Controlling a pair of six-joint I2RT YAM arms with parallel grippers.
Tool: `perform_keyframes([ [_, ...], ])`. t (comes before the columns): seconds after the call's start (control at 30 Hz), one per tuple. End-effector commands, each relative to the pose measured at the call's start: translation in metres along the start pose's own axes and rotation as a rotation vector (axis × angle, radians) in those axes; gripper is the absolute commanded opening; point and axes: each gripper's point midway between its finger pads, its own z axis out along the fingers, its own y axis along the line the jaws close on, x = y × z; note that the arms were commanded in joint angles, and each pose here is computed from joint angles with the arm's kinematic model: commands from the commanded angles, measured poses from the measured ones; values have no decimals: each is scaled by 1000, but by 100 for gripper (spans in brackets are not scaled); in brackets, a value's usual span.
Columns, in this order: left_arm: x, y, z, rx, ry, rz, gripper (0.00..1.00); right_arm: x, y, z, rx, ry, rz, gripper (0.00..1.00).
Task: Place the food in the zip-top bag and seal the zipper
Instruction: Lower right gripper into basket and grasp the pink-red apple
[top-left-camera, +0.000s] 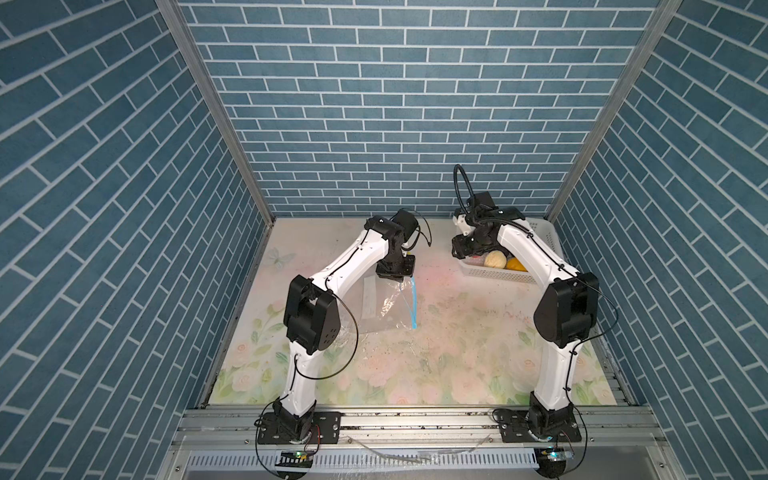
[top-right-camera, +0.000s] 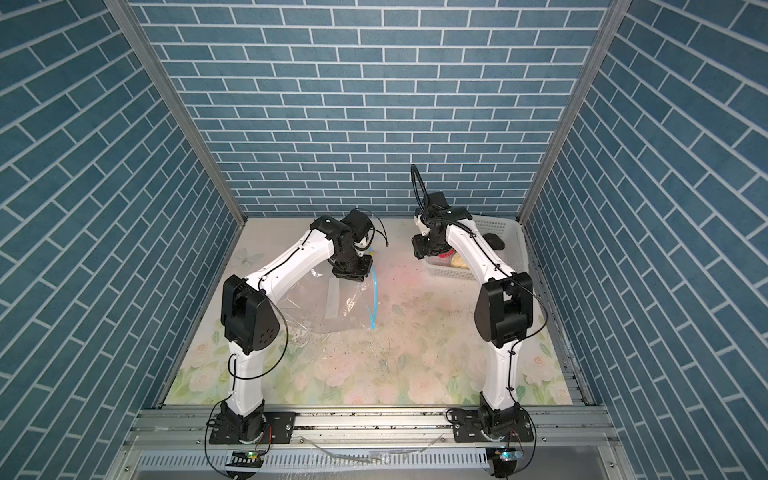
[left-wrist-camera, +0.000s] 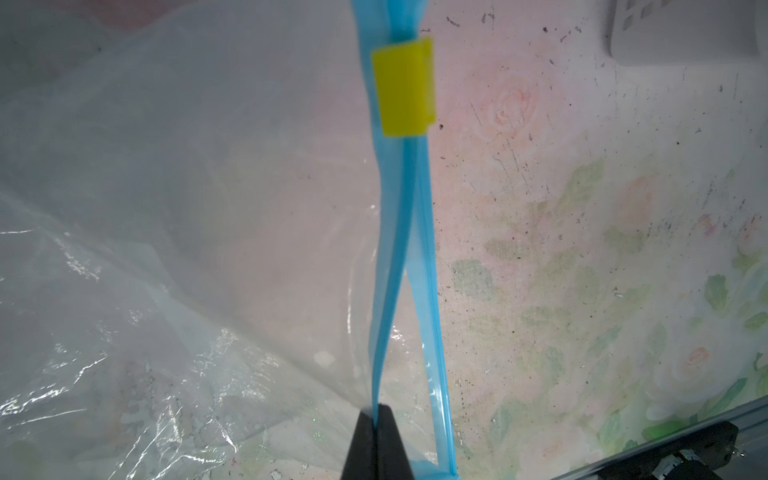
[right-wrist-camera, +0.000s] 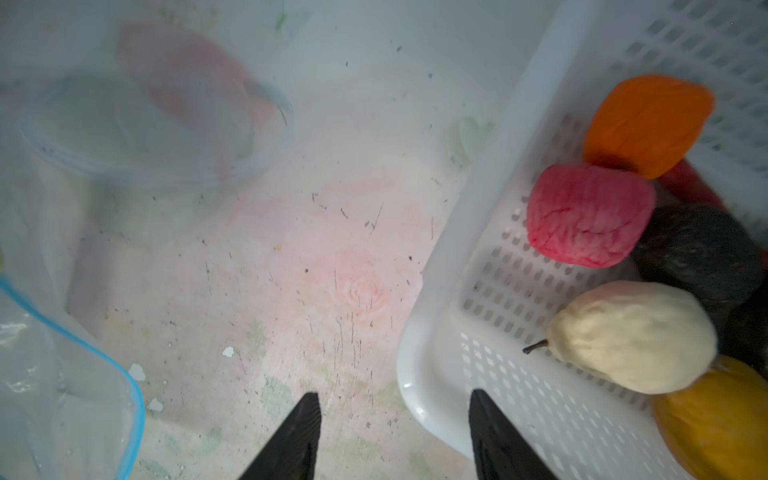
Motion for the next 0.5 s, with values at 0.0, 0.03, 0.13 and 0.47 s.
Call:
perform_keyframes([
  [0.0,-1,-2,-13,24,-23,-8,0,-11,-26,-7,60,-66,89,60],
  [0.03,-1,-3,-13,26,-24,-6,0,-12,-31,-6,68,-65,103,61],
  [0.13,-2,-4,-13,29,-23,-4,0,-12,-44,4,87,-45,131,61],
  [0.47,-7,-7,-13,33,-18,3,0,-19,-82,35,145,1,262,67],
])
